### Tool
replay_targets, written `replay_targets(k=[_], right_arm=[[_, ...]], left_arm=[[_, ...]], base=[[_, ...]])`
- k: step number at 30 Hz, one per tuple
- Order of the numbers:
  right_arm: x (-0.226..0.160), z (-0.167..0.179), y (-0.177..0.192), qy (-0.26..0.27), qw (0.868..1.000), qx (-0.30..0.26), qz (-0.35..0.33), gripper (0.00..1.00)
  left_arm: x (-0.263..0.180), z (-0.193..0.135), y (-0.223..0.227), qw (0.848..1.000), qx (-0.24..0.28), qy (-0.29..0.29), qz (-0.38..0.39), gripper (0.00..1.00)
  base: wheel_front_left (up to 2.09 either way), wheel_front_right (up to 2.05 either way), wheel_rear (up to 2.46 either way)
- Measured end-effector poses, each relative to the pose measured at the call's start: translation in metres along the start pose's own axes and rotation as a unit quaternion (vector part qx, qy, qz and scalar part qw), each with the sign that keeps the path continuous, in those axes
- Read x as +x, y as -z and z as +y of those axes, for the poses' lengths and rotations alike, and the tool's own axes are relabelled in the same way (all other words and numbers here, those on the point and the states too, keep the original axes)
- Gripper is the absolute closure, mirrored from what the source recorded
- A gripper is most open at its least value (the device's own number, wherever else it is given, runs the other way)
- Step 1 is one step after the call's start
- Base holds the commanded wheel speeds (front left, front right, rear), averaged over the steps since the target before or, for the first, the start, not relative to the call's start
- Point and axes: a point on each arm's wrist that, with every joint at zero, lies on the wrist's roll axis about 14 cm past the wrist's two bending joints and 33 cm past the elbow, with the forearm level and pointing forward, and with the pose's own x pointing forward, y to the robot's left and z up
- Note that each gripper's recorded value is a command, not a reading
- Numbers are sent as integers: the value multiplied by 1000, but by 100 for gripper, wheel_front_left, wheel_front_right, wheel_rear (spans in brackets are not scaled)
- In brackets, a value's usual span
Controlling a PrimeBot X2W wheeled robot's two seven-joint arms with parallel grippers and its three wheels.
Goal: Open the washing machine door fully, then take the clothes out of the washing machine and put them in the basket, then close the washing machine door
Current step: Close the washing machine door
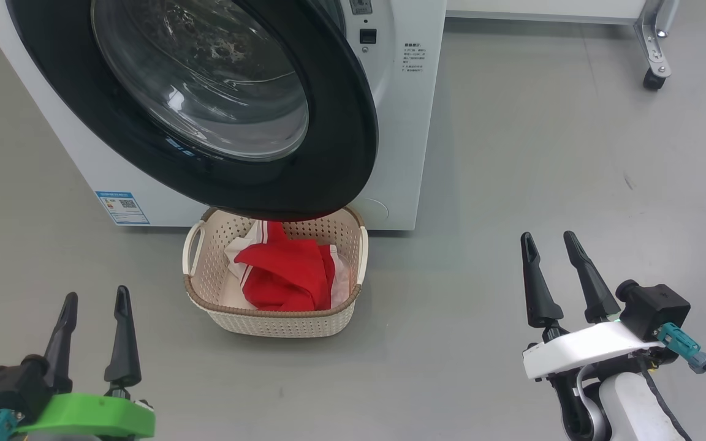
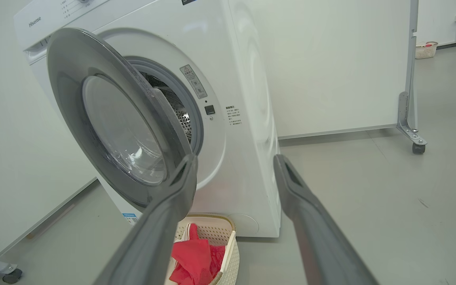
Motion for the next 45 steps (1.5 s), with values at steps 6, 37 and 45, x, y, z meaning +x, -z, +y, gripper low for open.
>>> replay_targets(k=[6,37,45], right_arm=[[0,1,3,-4,1000,-10,5,0],[0,1,6,-9,999,-43,13,0],[0,1,7,-9,999,-44,13,0]], left_arm=[[-3,-4,5,1000,-8,-2,2,0],[-10,-9,9,1000,-7,7,-5,0],[-10,-10,11,1000,-4,10,-3,0]], base=[[0,0,0],[0,0,0],[0,0,0]])
